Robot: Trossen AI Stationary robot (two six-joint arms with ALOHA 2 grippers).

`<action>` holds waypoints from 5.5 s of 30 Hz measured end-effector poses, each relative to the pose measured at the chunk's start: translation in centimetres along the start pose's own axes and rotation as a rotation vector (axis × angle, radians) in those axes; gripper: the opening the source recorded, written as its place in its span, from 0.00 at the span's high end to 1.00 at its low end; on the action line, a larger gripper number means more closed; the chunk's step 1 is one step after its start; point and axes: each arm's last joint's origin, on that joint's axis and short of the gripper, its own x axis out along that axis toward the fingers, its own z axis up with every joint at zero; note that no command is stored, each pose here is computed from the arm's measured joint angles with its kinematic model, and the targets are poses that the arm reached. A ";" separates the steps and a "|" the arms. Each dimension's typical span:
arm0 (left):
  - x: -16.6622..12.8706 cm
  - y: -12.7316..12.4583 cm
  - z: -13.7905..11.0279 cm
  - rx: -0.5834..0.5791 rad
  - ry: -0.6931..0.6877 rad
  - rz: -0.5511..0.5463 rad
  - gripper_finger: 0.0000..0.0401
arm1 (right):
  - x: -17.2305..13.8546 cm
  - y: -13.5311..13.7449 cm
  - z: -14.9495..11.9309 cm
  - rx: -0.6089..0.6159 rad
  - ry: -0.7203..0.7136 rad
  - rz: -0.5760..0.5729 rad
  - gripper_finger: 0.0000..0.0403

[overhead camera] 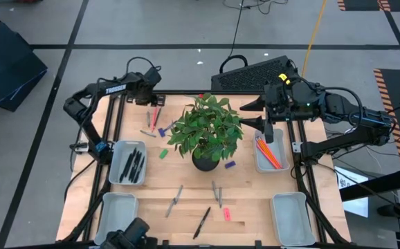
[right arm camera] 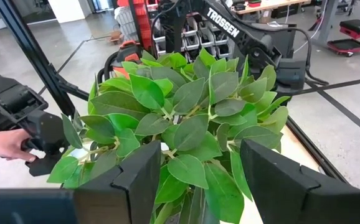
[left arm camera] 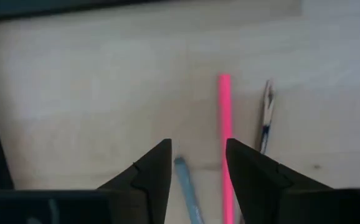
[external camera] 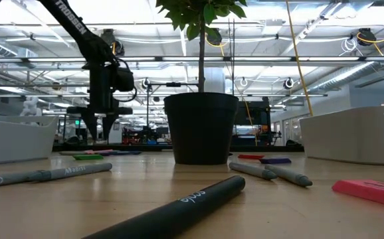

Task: Sort crayons/erasers/pens/pencils in bins
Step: Put the gray crayon into the bottom left gray bin

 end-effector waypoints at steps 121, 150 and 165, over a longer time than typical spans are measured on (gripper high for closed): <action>-3.9 3.4 -17.0 -0.201 -0.111 -0.263 0.95 | 0.0 0.0 0.0 0.000 0.000 0.000 0.47; -21.0 -0.5 -36.5 0.459 0.591 -0.393 0.96 | 0.0 0.0 0.0 0.000 0.001 0.000 0.47; -16.0 -0.2 -45.9 0.318 0.542 0.024 0.95 | 0.0 0.0 0.0 0.000 0.001 0.000 0.47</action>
